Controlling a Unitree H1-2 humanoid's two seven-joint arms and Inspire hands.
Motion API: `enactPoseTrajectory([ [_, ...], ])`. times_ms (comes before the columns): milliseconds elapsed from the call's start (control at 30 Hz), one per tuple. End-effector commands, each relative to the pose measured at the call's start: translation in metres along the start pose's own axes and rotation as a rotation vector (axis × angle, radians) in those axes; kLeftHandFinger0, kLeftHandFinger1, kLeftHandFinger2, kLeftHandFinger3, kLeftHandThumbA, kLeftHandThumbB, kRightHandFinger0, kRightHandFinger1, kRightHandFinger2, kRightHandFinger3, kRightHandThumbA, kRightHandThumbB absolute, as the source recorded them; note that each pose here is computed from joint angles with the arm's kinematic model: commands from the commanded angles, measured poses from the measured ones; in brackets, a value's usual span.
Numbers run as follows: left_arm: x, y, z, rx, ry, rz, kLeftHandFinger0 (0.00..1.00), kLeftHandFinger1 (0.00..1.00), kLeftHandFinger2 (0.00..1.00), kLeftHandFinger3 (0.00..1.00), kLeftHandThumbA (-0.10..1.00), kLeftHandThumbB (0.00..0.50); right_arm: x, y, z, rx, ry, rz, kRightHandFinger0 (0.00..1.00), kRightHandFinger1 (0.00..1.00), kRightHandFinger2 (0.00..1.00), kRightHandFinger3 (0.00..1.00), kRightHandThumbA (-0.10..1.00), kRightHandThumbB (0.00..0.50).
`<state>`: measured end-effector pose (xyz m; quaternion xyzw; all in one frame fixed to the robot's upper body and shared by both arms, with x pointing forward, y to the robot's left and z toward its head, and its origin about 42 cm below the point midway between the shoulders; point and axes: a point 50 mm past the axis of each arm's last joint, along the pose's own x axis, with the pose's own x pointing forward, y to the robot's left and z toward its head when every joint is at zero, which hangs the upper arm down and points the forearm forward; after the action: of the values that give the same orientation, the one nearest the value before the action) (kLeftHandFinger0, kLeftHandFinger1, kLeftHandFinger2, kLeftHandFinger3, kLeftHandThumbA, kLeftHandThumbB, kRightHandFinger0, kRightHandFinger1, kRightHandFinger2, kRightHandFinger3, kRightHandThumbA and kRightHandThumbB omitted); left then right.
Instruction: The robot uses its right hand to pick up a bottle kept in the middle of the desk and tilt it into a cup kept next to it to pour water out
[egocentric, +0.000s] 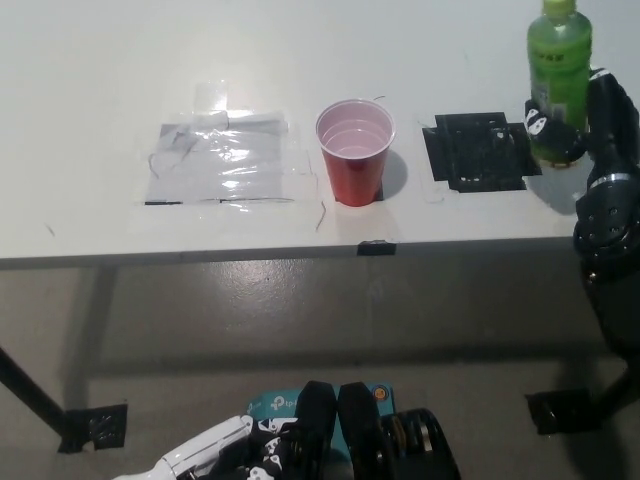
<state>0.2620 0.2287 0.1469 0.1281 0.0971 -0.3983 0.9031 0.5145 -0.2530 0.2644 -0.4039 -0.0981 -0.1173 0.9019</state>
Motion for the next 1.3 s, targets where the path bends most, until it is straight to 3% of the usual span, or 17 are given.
enactPoseTrajectory([
  [0, -0.003, 0.005, 0.006, 0.022, -0.003, -0.02, 1.0, 1.0, 1.0, 1.0, 0.37, 0.5, 0.016, -0.038, 0.046, -0.181, -0.332, -0.101, 0.09, 0.0, 0.0, 0.34, -0.1, 0.005],
  [33, -0.003, 0.005, 0.006, 0.022, -0.003, -0.02, 1.0, 1.0, 1.0, 1.0, 0.37, 0.5, 0.016, -0.038, 0.046, -0.183, -0.334, -0.101, 0.08, 0.0, 0.0, 0.34, -0.1, 0.002],
  [67, -0.004, 0.008, 0.008, 0.027, -0.005, -0.019, 1.0, 1.0, 1.0, 1.0, 0.36, 0.5, 0.014, -0.035, 0.048, -0.277, -0.412, -0.087, 0.25, 0.03, 0.0, 0.35, -0.1, 0.025],
  [167, -0.005, 0.008, 0.007, 0.032, 0.003, -0.019, 1.0, 1.0, 1.0, 1.0, 0.36, 0.5, 0.01, -0.029, 0.052, -0.363, -0.469, -0.061, 0.34, 0.03, 0.0, 0.38, -0.1, 0.038],
  [433, -0.004, 0.005, 0.006, 0.025, 0.003, -0.025, 1.0, 1.0, 1.0, 1.0, 0.37, 0.5, -0.002, -0.009, 0.063, -0.422, -0.523, 0.019, 0.48, 0.04, 0.0, 0.45, -0.04, 0.055],
  [467, -0.004, 0.005, 0.006, 0.029, 0.0, -0.024, 1.0, 1.0, 1.0, 1.0, 0.37, 0.5, -0.003, -0.006, 0.065, -0.407, -0.532, 0.013, 0.46, 0.02, 0.0, 0.44, -0.06, 0.105],
  [500, -0.004, 0.005, 0.006, 0.031, -0.001, -0.024, 1.0, 1.0, 1.0, 1.0, 0.37, 0.5, -0.003, -0.005, 0.065, -0.4, -0.537, 0.01, 0.46, 0.02, 0.0, 0.44, -0.06, 0.105],
  [533, -0.004, 0.004, 0.006, 0.024, 0.004, -0.03, 1.0, 1.0, 1.0, 1.0, 0.36, 0.5, -0.006, 0.002, 0.07, -0.416, -0.536, 0.04, 0.47, 0.04, 0.01, 0.44, -0.04, 0.078],
  [667, -0.004, 0.004, 0.006, 0.022, 0.003, -0.027, 1.0, 1.0, 1.0, 1.0, 0.34, 0.5, -0.005, 0.01, 0.075, -0.417, -0.541, 0.055, 0.48, 0.01, 0.0, 0.46, -0.04, 0.056],
  [733, -0.004, 0.005, 0.007, 0.026, 0.0, -0.03, 1.0, 1.0, 1.0, 1.0, 0.35, 0.5, -0.005, 0.011, 0.076, -0.434, -0.537, 0.074, 0.54, 0.05, 0.01, 0.45, 0.01, 0.007],
  [867, -0.004, 0.005, 0.007, 0.027, 0.001, -0.033, 1.0, 1.0, 1.0, 1.0, 0.37, 0.5, -0.004, 0.012, 0.079, -0.462, -0.539, 0.094, 0.57, 0.06, 0.0, 0.46, 0.06, 0.0],
  [967, -0.003, 0.005, 0.007, 0.024, 0.001, -0.038, 1.0, 1.0, 1.0, 1.0, 0.35, 0.5, -0.002, 0.01, 0.078, -0.477, -0.53, 0.11, 0.56, 0.05, 0.0, 0.45, 0.01, 0.002],
  [1000, -0.003, 0.005, 0.007, 0.024, 0.0, -0.036, 1.0, 1.0, 1.0, 1.0, 0.35, 0.5, -0.001, 0.008, 0.078, -0.485, -0.528, 0.111, 0.55, 0.04, 0.0, 0.44, -0.05, 0.019],
  [1100, -0.003, 0.005, 0.007, 0.03, 0.003, -0.033, 1.0, 1.0, 1.0, 1.0, 0.36, 0.5, 0.001, 0.005, 0.073, -0.491, -0.53, 0.106, 0.53, 0.0, 0.0, 0.42, -0.02, 0.042],
  [1167, -0.004, 0.005, 0.008, 0.028, 0.007, -0.035, 1.0, 1.0, 1.0, 1.0, 0.35, 0.5, 0.002, 0.002, 0.072, -0.511, -0.5, 0.115, 0.6, 0.04, 0.0, 0.45, 0.02, 0.06],
  [1233, -0.004, 0.005, 0.008, 0.028, 0.002, -0.037, 1.0, 1.0, 1.0, 1.0, 0.36, 0.5, 0.003, -0.001, 0.07, -0.551, -0.514, 0.106, 0.62, 0.03, 0.0, 0.45, -0.01, 0.108],
  [1267, -0.005, 0.005, 0.009, 0.026, 0.004, -0.037, 1.0, 1.0, 1.0, 1.0, 0.35, 0.5, 0.006, -0.003, 0.069, -0.608, -0.537, 0.093, 0.62, 0.03, 0.0, 0.45, 0.0, 0.172],
])
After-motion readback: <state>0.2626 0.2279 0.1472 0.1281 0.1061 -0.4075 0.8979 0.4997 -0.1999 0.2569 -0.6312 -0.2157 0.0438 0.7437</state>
